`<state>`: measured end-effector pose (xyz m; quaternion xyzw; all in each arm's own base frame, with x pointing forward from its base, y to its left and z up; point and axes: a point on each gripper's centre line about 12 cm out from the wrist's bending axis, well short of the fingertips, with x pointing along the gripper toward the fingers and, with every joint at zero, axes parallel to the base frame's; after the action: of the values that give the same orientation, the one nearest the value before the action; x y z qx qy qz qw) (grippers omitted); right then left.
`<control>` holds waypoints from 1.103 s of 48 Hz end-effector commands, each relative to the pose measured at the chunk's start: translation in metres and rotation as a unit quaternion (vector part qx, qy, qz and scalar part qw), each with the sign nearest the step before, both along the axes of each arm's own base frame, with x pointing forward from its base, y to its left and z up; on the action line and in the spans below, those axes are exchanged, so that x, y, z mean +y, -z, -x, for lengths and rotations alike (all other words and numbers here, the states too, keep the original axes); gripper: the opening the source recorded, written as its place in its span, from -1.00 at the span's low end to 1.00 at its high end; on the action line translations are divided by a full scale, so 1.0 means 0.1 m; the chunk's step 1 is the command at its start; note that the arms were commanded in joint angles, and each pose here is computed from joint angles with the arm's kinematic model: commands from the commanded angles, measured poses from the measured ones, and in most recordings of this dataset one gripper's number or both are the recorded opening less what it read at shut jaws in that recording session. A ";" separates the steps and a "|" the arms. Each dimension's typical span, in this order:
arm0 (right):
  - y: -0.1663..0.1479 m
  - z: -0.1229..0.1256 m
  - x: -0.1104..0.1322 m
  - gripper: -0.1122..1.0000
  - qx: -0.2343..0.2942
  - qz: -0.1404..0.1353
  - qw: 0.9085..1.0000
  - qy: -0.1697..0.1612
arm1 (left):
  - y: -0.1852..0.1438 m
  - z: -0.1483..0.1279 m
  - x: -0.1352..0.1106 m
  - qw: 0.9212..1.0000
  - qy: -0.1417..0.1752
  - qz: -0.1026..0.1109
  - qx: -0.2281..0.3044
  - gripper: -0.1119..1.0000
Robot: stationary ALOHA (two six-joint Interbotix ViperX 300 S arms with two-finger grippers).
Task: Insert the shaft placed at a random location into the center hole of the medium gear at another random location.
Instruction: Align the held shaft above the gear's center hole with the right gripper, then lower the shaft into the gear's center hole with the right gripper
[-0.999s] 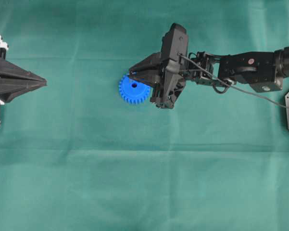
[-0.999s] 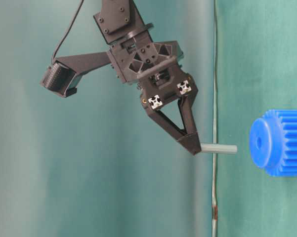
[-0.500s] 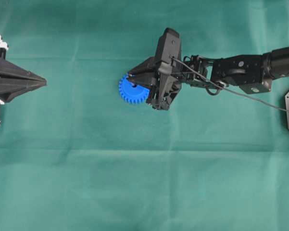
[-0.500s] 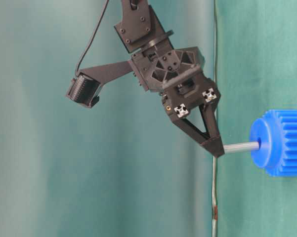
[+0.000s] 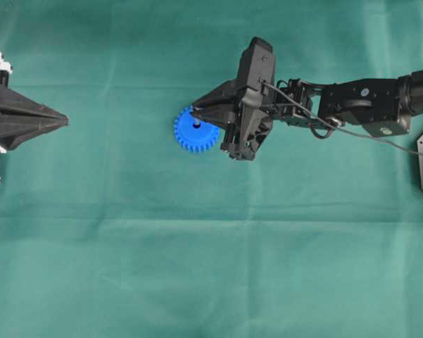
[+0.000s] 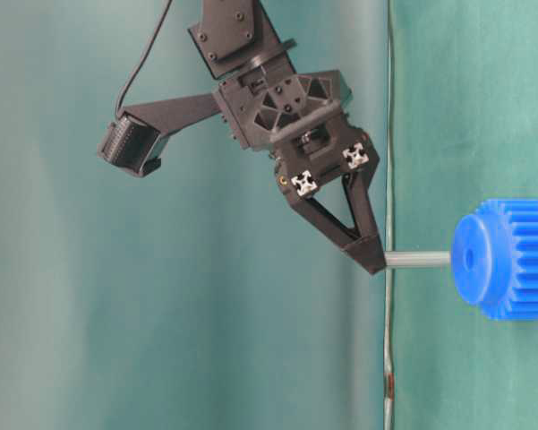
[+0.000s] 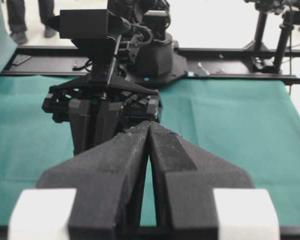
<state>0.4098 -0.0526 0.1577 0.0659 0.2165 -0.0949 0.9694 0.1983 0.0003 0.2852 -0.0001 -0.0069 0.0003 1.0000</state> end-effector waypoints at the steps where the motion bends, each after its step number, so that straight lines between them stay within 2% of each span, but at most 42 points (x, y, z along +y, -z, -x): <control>1: -0.17 -0.03 0.01 -0.57 -0.026 0.004 1.000 -0.002 | -0.11 -0.02 0.00 1.000 0.000 -0.001 -0.014 -0.80; 26: 0.06 -0.08 0.00 -0.57 -0.012 0.005 1.000 0.001 | -0.10 -0.02 0.00 1.000 0.000 0.000 -0.013 -0.80; 43: 0.09 -0.07 0.00 -0.57 -0.010 0.005 1.000 0.001 | -0.11 -0.02 0.00 1.000 0.000 0.000 -0.014 -0.80; 53: 0.25 -0.11 0.00 -0.57 0.004 0.002 1.000 0.002 | -0.10 -0.02 0.00 1.000 -0.001 0.001 -0.013 -0.80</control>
<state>0.4134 -0.0519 0.1240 0.0636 0.2407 -0.0966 0.9637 0.1983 0.0004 0.2852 -0.0016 -0.0069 0.0005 1.0000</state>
